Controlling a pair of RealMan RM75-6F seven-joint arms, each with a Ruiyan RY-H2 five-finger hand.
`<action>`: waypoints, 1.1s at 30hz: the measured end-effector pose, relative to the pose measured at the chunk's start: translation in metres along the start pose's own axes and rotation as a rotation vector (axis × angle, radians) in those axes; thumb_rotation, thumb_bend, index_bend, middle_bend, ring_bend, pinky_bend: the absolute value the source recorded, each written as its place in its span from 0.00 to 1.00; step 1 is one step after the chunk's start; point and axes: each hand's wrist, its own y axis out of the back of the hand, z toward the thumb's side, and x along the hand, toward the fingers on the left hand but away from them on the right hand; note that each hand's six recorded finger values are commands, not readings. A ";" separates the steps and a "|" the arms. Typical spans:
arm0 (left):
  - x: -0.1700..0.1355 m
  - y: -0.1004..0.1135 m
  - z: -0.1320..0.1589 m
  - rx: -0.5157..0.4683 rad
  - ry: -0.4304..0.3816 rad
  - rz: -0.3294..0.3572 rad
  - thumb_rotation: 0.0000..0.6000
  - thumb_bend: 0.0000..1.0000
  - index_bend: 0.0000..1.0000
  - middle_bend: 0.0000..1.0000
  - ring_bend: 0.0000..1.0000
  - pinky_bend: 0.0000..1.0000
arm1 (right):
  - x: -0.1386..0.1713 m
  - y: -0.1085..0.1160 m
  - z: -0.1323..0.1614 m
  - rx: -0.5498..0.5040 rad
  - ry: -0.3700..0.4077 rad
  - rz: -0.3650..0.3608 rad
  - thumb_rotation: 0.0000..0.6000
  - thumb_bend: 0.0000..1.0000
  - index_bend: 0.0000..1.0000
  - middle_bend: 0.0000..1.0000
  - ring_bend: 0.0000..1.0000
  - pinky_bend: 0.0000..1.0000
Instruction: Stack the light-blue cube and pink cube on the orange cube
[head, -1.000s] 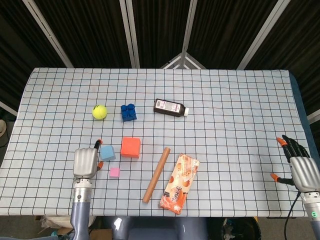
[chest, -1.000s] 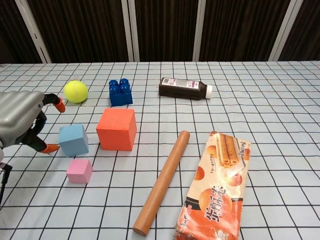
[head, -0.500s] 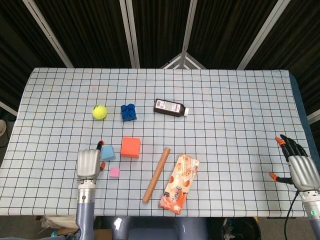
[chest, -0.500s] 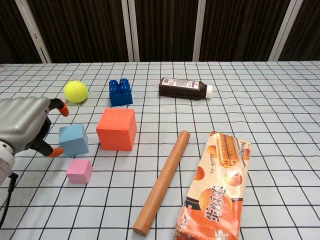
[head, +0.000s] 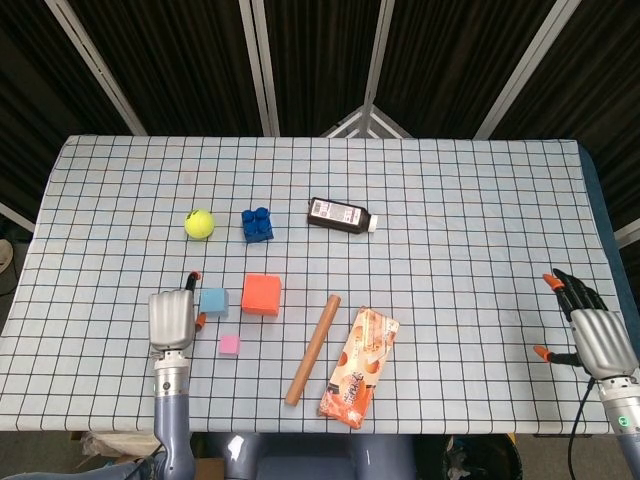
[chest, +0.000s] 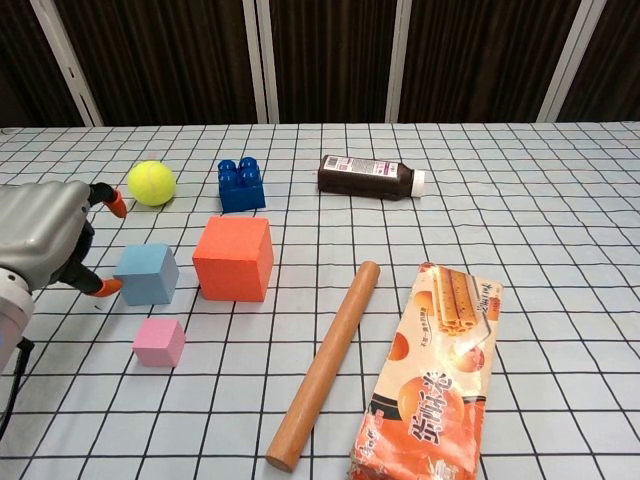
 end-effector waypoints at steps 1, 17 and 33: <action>0.001 0.000 -0.001 -0.002 0.002 0.001 1.00 0.16 0.31 0.84 0.80 0.85 | 0.000 0.000 0.000 0.002 0.000 0.001 1.00 0.13 0.00 0.01 0.05 0.14; 0.000 0.004 -0.006 -0.030 -0.033 -0.031 1.00 0.16 0.31 0.84 0.80 0.85 | -0.001 -0.001 0.001 0.002 -0.004 0.010 1.00 0.13 0.00 0.01 0.05 0.14; 0.005 0.003 0.004 -0.027 -0.140 -0.157 1.00 0.16 0.30 0.84 0.80 0.85 | 0.000 -0.001 0.001 -0.001 -0.008 0.017 1.00 0.13 0.00 0.01 0.05 0.14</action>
